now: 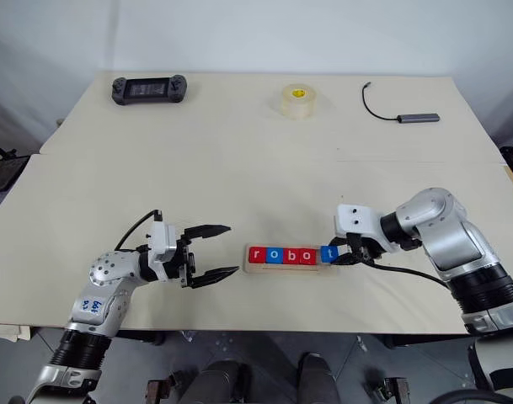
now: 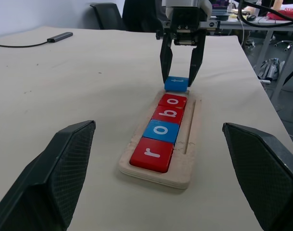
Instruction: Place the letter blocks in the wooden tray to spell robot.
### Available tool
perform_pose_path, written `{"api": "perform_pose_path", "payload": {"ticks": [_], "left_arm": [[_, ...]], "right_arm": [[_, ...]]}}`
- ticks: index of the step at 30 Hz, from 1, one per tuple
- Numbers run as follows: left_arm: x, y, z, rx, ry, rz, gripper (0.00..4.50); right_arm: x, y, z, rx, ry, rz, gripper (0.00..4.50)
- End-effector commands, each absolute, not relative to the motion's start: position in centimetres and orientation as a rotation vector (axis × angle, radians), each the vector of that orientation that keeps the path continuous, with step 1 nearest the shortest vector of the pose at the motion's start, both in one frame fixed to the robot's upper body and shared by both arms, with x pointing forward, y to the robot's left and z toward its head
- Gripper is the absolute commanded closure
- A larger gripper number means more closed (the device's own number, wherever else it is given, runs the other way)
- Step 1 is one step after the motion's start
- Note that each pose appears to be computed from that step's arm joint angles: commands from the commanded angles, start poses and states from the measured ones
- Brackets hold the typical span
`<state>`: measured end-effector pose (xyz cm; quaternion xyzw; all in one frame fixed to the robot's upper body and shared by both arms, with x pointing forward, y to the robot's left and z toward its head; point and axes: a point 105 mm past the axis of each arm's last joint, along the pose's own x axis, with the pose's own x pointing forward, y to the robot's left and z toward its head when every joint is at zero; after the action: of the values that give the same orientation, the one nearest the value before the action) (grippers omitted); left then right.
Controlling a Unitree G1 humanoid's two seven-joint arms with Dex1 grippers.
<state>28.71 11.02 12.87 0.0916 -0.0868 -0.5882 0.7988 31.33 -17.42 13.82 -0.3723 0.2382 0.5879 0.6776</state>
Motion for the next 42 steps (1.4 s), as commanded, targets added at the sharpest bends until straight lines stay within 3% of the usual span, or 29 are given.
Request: {"api": "perform_pose_path", "payload": {"ticks": [1,8,16,20,30,42], "left_arm": [[28.4,10.9,13.9,0.221,-0.235,-1.264,0.00],[28.3,10.8,13.9,0.218,-0.232,-1.271,0.00],[28.4,10.7,13.9,0.216,-0.231,-1.278,0.00],[28.4,10.7,13.8,0.215,-0.229,-1.282,0.00],[28.5,10.4,13.9,0.212,-0.232,-1.292,0.00],[28.4,10.5,13.9,0.211,-0.230,-1.284,0.00]], "right_arm": [[31.0,-16.5,14.5,-0.821,0.503,1.340,2.69],[31.0,-17.4,14.7,-0.835,0.504,1.297,0.13],[30.7,-19.3,15.8,-0.802,0.488,1.215,0.03],[30.5,-19.1,16.7,-0.767,0.441,1.204,0.89],[30.3,-16.3,15.9,-0.715,0.407,1.242,4.46],[30.5,-16.3,13.6,-0.697,0.455,1.252,4.49]]}}
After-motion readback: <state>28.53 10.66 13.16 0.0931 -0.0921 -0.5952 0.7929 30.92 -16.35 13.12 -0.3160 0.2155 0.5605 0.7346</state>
